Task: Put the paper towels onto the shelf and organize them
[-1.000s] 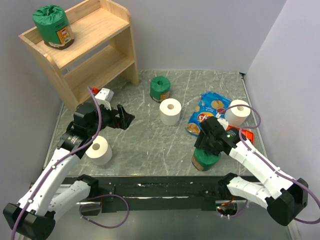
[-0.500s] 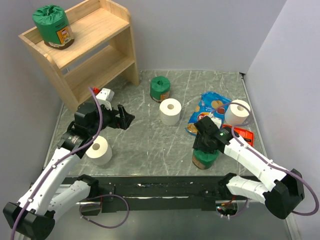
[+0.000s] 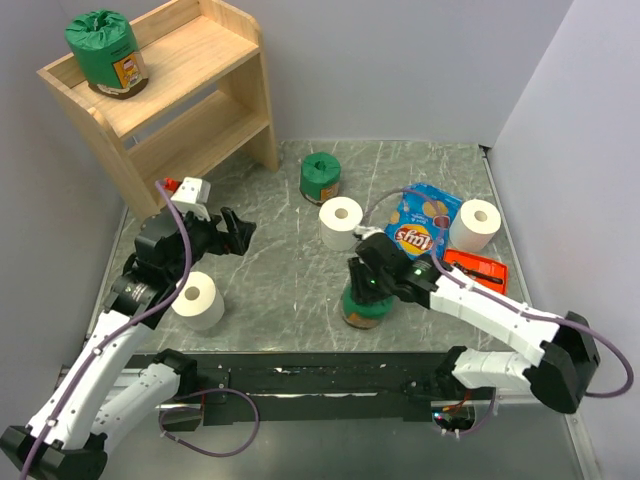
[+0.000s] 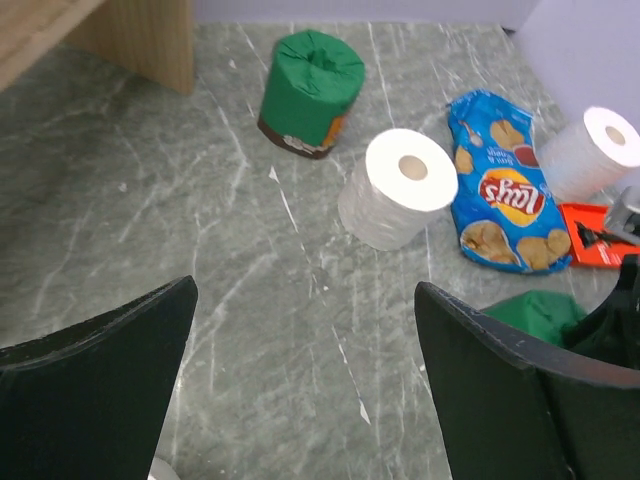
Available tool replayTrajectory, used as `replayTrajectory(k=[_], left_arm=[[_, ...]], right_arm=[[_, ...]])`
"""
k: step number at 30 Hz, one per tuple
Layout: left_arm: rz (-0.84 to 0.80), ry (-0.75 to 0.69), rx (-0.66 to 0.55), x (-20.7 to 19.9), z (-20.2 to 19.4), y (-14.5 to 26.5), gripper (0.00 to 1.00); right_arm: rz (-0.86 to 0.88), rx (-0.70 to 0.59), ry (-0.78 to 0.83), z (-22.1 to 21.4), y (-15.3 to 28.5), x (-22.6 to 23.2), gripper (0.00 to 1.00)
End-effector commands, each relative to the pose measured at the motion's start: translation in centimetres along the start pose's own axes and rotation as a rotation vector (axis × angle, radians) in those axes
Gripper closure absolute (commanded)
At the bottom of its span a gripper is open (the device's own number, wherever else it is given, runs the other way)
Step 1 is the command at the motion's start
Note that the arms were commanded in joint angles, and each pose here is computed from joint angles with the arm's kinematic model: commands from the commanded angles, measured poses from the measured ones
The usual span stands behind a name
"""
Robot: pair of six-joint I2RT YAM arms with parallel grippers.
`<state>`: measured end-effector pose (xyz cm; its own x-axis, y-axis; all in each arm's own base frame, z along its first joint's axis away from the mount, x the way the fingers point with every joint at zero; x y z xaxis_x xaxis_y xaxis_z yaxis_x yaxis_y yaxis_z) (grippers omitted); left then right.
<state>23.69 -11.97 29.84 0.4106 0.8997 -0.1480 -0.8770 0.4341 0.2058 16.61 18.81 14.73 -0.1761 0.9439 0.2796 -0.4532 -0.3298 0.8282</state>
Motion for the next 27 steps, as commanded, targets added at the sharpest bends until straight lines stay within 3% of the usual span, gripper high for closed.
replayTrajectory(k=[1,11,18,27], left_arm=[[0.055,-0.001,-0.058,0.7,0.9,0.4,0.04],[0.142,0.002,-0.053,1.8,0.8,0.4,0.04],[0.156,0.002,-0.055,2.0,0.8,0.5,0.04],[0.070,-0.026,-0.008,0.9,0.0,-0.4,0.04]], right_arm=[[0.223,-0.138,0.191,4.5,0.2,6.5,0.56],[0.232,-0.135,0.412,6.4,-2.4,13.9,0.53],[0.270,-0.165,0.406,6.7,-0.7,14.9,0.35],[0.311,-0.233,0.325,6.0,4.6,12.2,0.31]])
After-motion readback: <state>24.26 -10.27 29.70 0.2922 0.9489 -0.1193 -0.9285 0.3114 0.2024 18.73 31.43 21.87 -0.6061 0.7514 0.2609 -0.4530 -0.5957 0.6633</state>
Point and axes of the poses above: each gripper's point midway between its finger pads, its own y axis back along the fingers, its own x axis along the line the jaws close on, z = x × y, the point moved 4 cm from there along y, back along the fingers, and after that the axes turned 8 degrees about -y, right-handed, at the moved point
